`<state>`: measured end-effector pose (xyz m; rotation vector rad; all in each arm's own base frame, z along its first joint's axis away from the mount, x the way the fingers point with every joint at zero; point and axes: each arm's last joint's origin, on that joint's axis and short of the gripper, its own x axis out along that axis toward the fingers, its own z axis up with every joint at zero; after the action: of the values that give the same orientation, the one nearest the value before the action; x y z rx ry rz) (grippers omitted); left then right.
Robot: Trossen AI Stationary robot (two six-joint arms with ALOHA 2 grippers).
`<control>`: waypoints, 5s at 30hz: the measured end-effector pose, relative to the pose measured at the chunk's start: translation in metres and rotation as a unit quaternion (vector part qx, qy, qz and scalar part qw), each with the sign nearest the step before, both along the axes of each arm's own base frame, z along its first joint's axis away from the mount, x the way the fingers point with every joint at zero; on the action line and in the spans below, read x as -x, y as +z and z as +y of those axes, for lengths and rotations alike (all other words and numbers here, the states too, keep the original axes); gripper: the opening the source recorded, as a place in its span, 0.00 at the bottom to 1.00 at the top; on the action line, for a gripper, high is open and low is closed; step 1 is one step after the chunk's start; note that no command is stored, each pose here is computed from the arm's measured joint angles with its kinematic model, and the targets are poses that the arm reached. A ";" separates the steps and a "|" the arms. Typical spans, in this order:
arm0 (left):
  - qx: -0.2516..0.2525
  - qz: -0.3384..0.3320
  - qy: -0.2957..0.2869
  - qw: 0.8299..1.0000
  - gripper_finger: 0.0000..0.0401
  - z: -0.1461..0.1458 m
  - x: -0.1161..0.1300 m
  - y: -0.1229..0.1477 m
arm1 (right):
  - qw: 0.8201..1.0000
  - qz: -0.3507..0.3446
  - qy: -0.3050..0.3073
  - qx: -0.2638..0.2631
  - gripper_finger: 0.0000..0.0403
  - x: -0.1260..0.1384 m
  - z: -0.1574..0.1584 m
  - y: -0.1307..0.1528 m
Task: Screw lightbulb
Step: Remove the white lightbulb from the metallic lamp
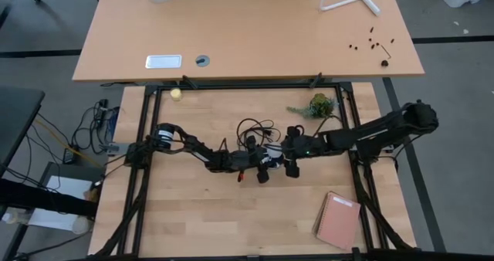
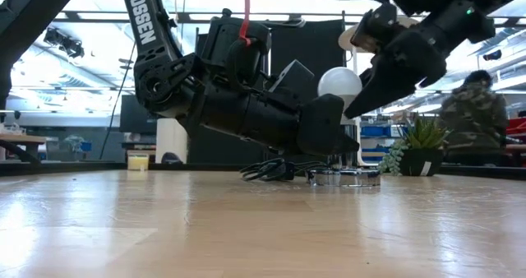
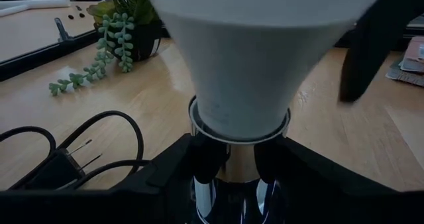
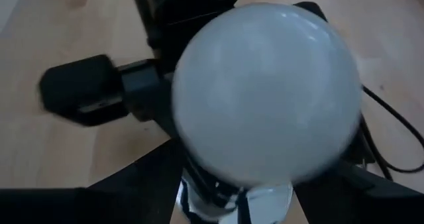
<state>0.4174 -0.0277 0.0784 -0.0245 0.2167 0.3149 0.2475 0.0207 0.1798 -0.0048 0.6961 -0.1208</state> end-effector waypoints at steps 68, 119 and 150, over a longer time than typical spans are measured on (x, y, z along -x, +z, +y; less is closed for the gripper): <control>-0.001 0.009 -0.006 1.000 0.44 0.000 0.000 -0.001 | 0.995 0.067 -0.042 0.060 0.62 0.014 -0.012 -0.002; -0.001 0.007 -0.004 1.000 0.44 0.000 0.000 -0.001 | 0.996 0.074 -0.031 0.043 0.74 -0.011 0.001 0.010; 0.002 0.006 -0.007 1.000 0.44 -0.001 0.000 -0.001 | 0.994 0.058 -0.023 0.091 0.71 -0.011 -0.003 0.018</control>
<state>0.4173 -0.0284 0.0776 -0.0245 0.2284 0.3016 0.2584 0.0177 0.1974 -0.1719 0.7993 -0.2291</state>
